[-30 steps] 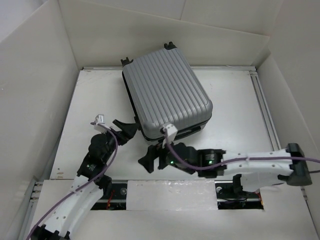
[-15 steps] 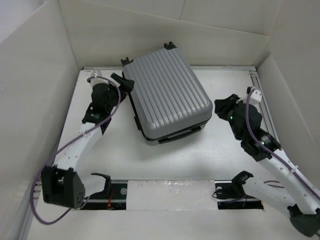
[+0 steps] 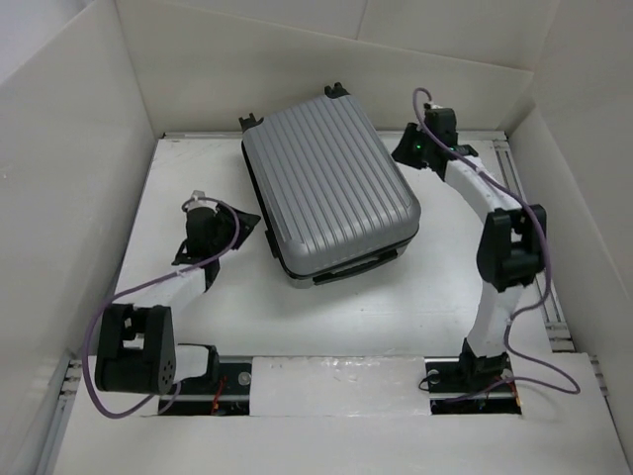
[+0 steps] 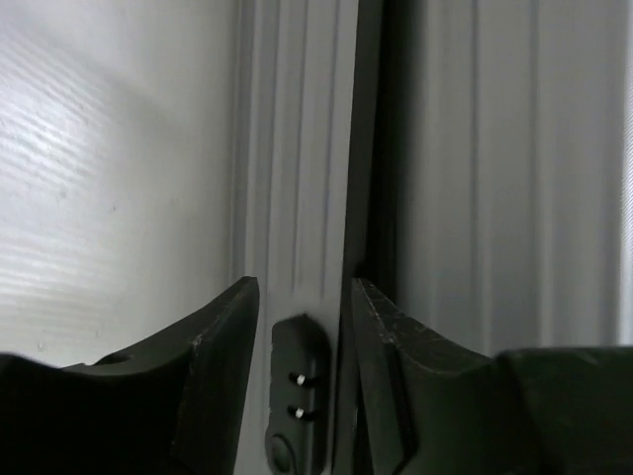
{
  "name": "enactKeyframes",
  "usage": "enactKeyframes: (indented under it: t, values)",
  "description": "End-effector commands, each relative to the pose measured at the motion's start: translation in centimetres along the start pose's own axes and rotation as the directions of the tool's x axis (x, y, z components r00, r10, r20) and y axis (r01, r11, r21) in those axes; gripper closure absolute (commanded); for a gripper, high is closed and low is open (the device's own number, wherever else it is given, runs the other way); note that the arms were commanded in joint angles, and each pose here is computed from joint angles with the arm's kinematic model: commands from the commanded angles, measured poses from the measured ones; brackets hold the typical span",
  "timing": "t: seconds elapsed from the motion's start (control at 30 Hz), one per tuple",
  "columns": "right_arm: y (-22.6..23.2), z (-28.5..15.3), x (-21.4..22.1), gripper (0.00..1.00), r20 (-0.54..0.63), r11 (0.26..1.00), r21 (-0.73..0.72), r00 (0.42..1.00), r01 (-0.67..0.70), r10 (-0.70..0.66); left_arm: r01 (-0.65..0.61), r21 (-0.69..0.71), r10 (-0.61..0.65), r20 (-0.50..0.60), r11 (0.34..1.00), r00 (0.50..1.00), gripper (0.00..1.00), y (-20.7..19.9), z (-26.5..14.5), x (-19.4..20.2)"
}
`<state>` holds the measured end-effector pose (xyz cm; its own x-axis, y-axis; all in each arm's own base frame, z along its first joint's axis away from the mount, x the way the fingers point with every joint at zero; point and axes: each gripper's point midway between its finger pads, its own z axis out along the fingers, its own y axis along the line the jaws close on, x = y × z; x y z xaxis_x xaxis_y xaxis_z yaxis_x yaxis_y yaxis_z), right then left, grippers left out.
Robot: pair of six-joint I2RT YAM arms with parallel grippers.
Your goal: Pack the luggage
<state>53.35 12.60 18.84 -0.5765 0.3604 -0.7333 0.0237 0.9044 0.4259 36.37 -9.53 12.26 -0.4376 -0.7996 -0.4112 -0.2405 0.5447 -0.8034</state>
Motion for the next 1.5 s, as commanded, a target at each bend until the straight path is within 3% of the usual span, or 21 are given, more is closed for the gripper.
enactKeyframes:
  t: [0.0,0.07,0.1,0.13,0.27,0.3,0.43,0.57,0.77,0.8,0.97,1.03,1.1,1.13,1.17,1.23,1.27,1.33,1.37,1.4,1.47]
  values:
    - [6.1,2.0,3.5,0.62,-0.159,0.957,-0.276,0.978,0.089,-0.137,-0.064,0.149,0.064,0.007,0.987,0.998,0.62,-3.1,-0.9,1.2]
    - [8.9,2.5,7.9,0.61,-0.280,0.911,-0.389,0.925,0.136,-0.258,-0.075,0.134,0.077,-0.007,0.988,0.997,0.62,-2.2,-1.1,2.9]
    - [11.5,2.3,7.2,0.61,-0.253,0.874,-0.451,0.912,0.183,-0.322,-0.082,0.135,0.085,-0.019,0.987,0.996,0.62,-2.1,-1.3,3.8]
    - [11.0,3.3,11.1,0.60,-0.343,0.858,-0.469,0.851,0.211,-0.397,-0.106,0.162,0.115,-0.045,0.981,0.992,0.64,-2.8,-1.8,5.2]
    - [18.3,1.5,16.2,0.58,-0.309,0.700,-0.645,0.734,0.306,-0.605,-0.113,0.164,0.131,-0.103,0.980,0.986,0.67,-1.7,-3.1,8.9]
    - [19.7,0.8,16.1,0.57,-0.278,0.668,-0.676,0.732,0.311,-0.622,-0.112,0.180,0.133,-0.109,0.977,0.985,0.67,-2.0,-3.5,9.6]
    - [23.2,-1.2,14.6,0.51,-0.196,0.602,-0.735,0.751,0.313,-0.630,-0.130,0.259,0.179,-0.177,0.957,0.968,0.68,-4.1,-6.5,14.4]
    - [24.1,-2.5,12.3,0.34,-0.165,0.624,-0.710,0.784,0.327,-0.598,-0.140,0.258,0.186,-0.164,0.956,0.969,0.68,-4.9,-8.1,15.3]
    - [24.5,-6.1,3.2,0.18,0.001,0.695,-0.636,0.902,0.334,-0.432,-0.090,0.349,0.122,-0.071,0.933,0.990,0.68,-7.5,-12.4,12.0]
    - [24.5,-6.7,1.9,0.11,0.021,0.701,-0.633,0.913,0.329,-0.408,-0.086,0.362,0.117,-0.065,0.928,0.991,0.66,-7.7,-13.0,11.6]
    - [24.8,-14.3,-5.5,0.00,0.174,0.708,-0.622,0.941,0.335,-0.292,-0.136,0.320,0.105,0.113,0.938,0.988,0.47,-8.1,-16.3,6.6]
    - [24.2,-16.3,-6.4,0.00,0.216,0.731,-0.591,0.940,0.342,-0.265,-0.148,0.314,0.103,0.157,0.938,0.982,0.46,-8.5,-17.1,5.3]
    - [25.0,-22.0,-7.7,0.00,0.306,0.712,-0.590,0.921,0.381,-0.240,-0.169,0.305,0.109,0.205,0.937,0.973,0.32,-9.2,-17.8,4.0]
    - [24.3,-22.2,-5.8,0.00,0.268,0.715,-0.594,0.929,0.368,-0.255,-0.169,0.289,0.105,0.223,0.942,0.969,0.29,-9.4,-18.0,3.4]
    - [24.1,-26.7,-6.0,0.00,0.326,0.697,-0.595,0.913,0.400,-0.245,-0.192,0.237,0.136,0.231,0.952,0.963,0.26,-8.8,-17.5,3.2]
    - [22.1,-26.4,0.1,0.00,0.255,0.747,-0.548,0.926,0.377,-0.280,-0.181,0.178,0.121,0.305,0.967,0.945,0.15,-9.3,-17.8,1.1]
    - [21.3,-31.3,0.2,0.00,0.332,0.741,-0.547,0.913,0.390,-0.236,-0.187,0.136,0.136,0.316,0.973,0.939,0.13,-9.2,-17.3,0.7]
    - [20.0,-33.4,3.2,0.06,0.324,0.763,-0.560,0.933,0.323,-0.157,-0.184,0.124,0.127,0.371,0.975,0.920,0.10,-10.6,-17.8,-0.9]
    - [17.2,-31.6,6.3,0.10,0.269,0.817,-0.507,0.951,0.276,-0.155,-0.194,0.122,0.134,0.384,0.973,0.914,0.07,-11.2,-17.7,-1.3]
    - [15.6,-34.8,6.1,0.33,0.306,0.810,-0.535,0.949,0.240,-0.079,-0.216,0.080,0.171,0.378,0.973,0.910,0.07,-11.4,-16.5,-1.2]
    - [12.7,-34.0,10.6,0.60,0.205,0.832,-0.539,0.979,0.130,-0.020,-0.237,0.062,0.196,0.383,0.970,0.903,0.03,-13.5,-15.9,-2.1]
